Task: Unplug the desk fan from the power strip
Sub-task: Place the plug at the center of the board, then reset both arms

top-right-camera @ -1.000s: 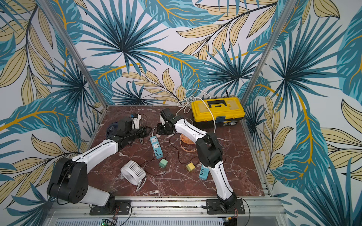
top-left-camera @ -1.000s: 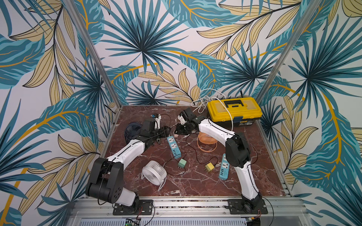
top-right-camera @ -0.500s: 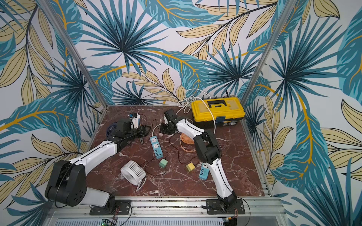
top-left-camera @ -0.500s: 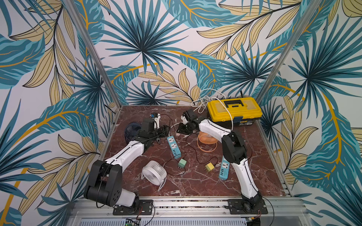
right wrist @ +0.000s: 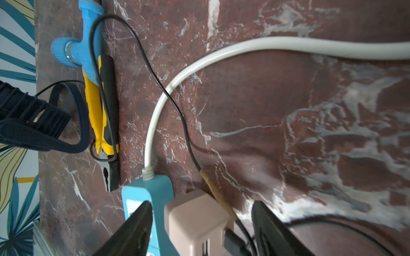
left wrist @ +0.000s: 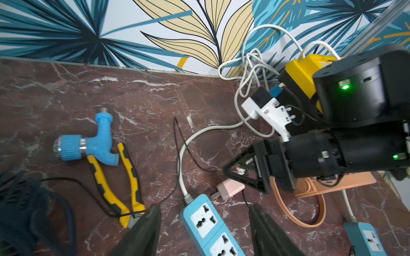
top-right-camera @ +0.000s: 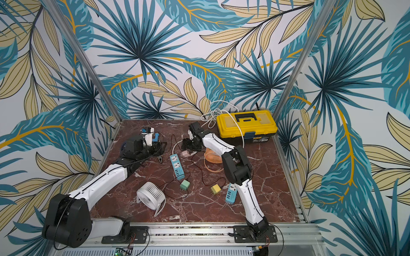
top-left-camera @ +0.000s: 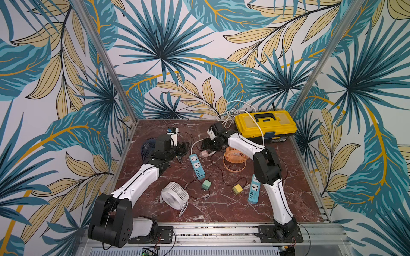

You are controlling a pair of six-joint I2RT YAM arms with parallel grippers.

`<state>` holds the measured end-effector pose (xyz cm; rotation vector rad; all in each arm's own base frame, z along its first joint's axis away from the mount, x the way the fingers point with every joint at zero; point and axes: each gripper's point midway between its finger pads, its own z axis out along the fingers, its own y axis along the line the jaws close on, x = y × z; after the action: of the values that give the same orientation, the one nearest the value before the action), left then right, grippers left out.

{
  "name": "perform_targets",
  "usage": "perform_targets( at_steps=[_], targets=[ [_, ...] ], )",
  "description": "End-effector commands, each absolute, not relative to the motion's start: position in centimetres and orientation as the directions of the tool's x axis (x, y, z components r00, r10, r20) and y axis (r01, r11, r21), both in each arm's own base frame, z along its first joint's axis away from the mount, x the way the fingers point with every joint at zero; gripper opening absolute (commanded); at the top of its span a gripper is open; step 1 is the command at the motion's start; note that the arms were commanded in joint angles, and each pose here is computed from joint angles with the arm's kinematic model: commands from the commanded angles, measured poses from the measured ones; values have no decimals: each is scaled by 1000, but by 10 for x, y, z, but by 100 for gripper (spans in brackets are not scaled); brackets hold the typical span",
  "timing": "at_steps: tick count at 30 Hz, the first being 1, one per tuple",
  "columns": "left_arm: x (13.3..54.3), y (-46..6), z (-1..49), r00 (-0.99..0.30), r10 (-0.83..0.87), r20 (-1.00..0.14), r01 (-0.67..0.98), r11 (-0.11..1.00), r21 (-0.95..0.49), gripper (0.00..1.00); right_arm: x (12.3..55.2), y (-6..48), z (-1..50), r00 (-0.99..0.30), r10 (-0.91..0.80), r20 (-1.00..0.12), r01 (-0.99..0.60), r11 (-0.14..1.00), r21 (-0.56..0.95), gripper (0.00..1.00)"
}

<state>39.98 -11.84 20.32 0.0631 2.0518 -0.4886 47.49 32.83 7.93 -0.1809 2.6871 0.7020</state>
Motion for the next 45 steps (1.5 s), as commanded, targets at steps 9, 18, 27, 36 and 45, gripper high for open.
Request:
perform_targets(
  at_steps=[9, 18, 27, 36, 45],
  targets=[
    [399, -53, 205, -416, -78, -906, 122, 982, -141, 76, 430, 252, 225, -746, -130, -653, -375, 892, 251, 83],
    [399, -35, 166, -441, -18, -897, 78, 995, -58, 79, 399, 120, 253, -586, 6, -810, -144, 983, 111, 99],
    [405, -31, 143, -412, 32, -911, 85, 996, -3, 100, 381, 10, 212, -453, 17, -891, 113, 993, -38, 99],
    [398, -23, 140, -274, 116, -955, 69, 993, 101, 100, 390, -18, 143, -432, -87, -898, 149, 975, -166, 99],
    [394, -25, 120, -214, 125, -969, 80, 991, 111, 100, 397, -11, 122, -403, -57, -914, 101, 989, -106, 99]
  ],
)
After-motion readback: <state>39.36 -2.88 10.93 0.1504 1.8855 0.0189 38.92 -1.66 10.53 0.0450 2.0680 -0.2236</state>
